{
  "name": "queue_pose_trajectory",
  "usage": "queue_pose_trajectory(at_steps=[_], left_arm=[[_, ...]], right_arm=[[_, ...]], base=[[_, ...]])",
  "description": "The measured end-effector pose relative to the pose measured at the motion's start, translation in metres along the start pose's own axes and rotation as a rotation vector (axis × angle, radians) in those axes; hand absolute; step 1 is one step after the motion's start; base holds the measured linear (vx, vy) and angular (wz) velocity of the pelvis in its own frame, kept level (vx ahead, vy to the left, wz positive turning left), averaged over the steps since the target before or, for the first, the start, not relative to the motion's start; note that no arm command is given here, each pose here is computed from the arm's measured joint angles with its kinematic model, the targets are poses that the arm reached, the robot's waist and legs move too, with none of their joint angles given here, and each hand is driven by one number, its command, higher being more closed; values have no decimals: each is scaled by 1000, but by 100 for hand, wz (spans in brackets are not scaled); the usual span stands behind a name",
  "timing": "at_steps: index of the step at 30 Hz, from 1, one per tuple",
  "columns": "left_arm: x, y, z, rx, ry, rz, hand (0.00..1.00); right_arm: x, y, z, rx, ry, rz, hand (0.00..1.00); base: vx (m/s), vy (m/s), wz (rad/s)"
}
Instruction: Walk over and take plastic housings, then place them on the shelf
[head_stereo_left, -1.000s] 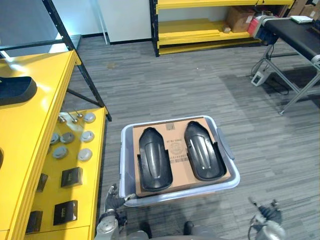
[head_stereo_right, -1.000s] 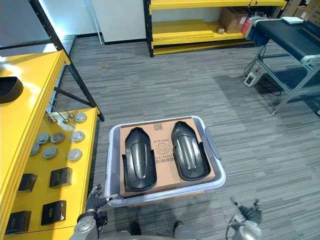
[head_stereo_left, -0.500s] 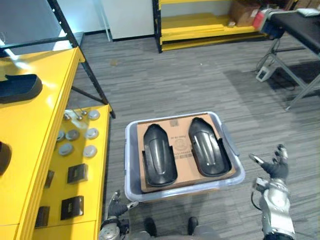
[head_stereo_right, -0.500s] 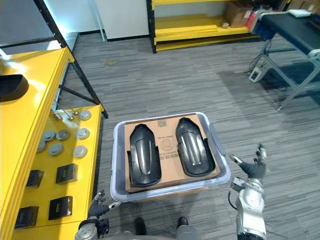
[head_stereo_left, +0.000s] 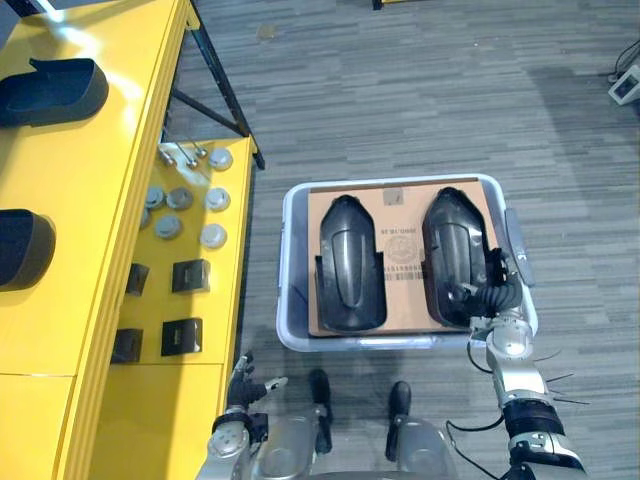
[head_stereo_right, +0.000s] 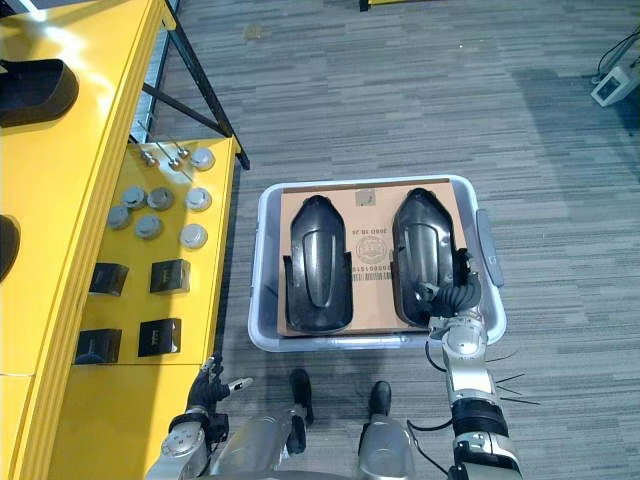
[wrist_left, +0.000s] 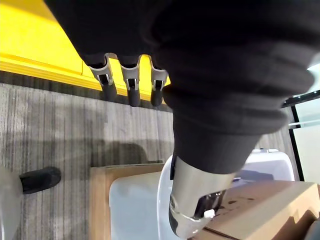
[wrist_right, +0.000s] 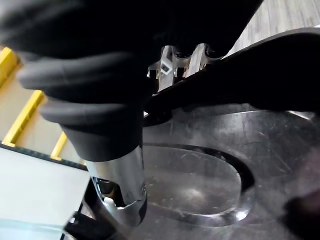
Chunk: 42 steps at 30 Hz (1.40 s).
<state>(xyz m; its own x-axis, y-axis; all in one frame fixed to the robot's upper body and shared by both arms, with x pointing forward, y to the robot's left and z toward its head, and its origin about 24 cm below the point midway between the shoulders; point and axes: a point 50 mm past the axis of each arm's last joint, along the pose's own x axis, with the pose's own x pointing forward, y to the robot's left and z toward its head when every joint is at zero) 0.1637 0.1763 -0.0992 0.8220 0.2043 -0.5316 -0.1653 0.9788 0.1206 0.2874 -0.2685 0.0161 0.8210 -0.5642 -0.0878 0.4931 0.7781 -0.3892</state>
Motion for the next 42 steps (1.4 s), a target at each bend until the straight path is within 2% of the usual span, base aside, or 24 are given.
queue_pose_trajectory(at_steps=[4,9,23,30,38,42], left_arm=[[4,-6,7,-8,-20,-1,0],[4,-9,8,-13,-21,-10,0],[5,-11,13,-31,-42,-16,0],[4,-11,21,-43,-77,-21,0],[-4,-11,53,-86,-224,-29,0],[-17,-9,86,-158,-383,-10,0]], right_arm=[[5,2,5,4,13,-45,100],[15,-12,6,43,36,-105,100],[3,-4,-8,148,102,-57,100],[-11,-14,3,196,8,-83,100],[-39,-13,17,286,-87,-121,100],[-49,-22,35,210,-208,-185,100]], base=[[-1,-1,1],[1,0,2],[4,-6,2],[-26,8,10],[7,3,12],[78,-4,17]])
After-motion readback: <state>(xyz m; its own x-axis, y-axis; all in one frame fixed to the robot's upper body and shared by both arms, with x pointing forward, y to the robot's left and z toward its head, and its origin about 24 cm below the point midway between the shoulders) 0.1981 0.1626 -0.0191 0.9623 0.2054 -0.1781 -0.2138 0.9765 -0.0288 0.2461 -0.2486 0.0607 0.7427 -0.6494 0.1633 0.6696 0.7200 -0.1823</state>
